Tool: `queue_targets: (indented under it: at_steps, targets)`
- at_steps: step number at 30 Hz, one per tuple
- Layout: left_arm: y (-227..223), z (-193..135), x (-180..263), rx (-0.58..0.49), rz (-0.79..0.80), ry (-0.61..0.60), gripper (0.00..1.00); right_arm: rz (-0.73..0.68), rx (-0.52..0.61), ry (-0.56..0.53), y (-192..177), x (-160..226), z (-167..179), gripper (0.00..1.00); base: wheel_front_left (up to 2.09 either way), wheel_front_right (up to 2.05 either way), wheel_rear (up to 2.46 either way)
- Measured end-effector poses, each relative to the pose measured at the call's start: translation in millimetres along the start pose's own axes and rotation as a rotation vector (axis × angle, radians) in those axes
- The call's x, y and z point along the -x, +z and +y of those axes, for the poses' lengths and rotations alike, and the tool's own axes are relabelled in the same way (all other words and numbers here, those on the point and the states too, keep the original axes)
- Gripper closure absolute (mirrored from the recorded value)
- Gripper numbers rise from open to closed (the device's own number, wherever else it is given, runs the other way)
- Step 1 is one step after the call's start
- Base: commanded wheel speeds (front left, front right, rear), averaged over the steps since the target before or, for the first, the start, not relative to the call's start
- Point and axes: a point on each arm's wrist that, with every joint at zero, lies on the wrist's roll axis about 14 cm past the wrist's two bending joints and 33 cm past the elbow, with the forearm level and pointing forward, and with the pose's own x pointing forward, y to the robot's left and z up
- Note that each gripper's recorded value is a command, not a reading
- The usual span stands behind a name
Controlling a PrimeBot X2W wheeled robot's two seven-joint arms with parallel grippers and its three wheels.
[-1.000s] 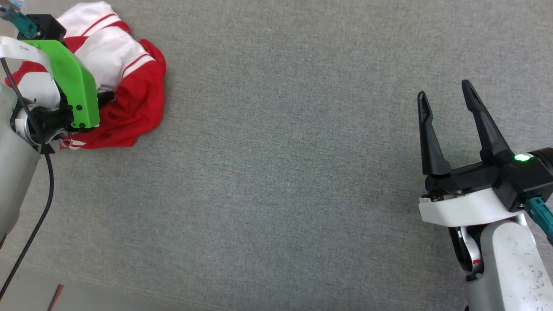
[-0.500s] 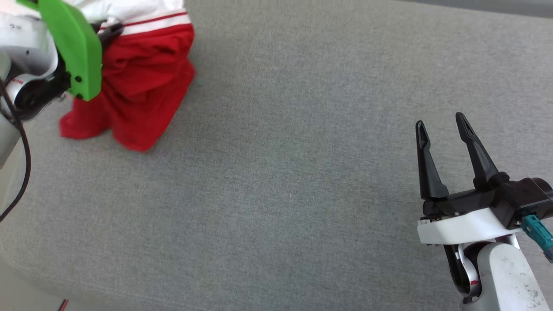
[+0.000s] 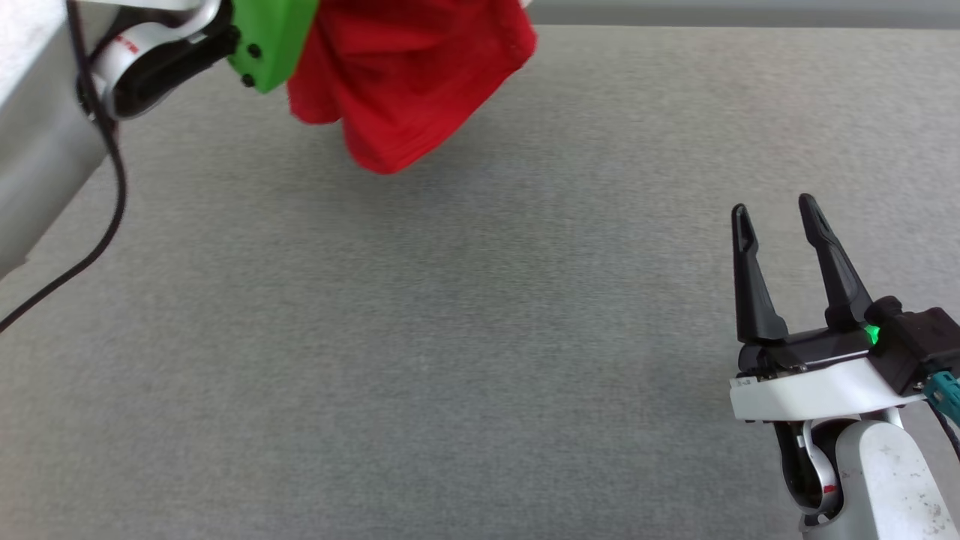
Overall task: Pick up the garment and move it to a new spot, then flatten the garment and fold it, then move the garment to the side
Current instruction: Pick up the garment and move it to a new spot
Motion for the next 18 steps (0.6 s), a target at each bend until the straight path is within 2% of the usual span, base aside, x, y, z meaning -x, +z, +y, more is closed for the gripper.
queue_targets:
  at_steps: [5,12,15,18]
  targets:
    - [33.5,-49.5,-35.9,-0.056,-0.087,-0.145,1.0,-0.005,0.02,-0.085,8.7,14.4,-28.1,0.0,0.0,0.0,0.0]
    - [33.5,-122.1,-76.7,-0.075,-0.119,-0.339,1.0,0.003,0.033,-0.163,12.6,30.6,-52.6,0.0,0.0,0.0,0.0]
    - [14.9,-142.0,-87.2,-0.083,-0.098,-0.39,1.0,0.014,0.036,-0.189,9.4,34.0,-61.1,0.0,0.0,0.0,0.0]
    - [-29.2,-169.4,-92.1,-0.079,-0.012,-0.455,1.0,0.034,0.038,-0.2,2.6,35.3,-65.1,0.0,0.0,0.0,0.0]
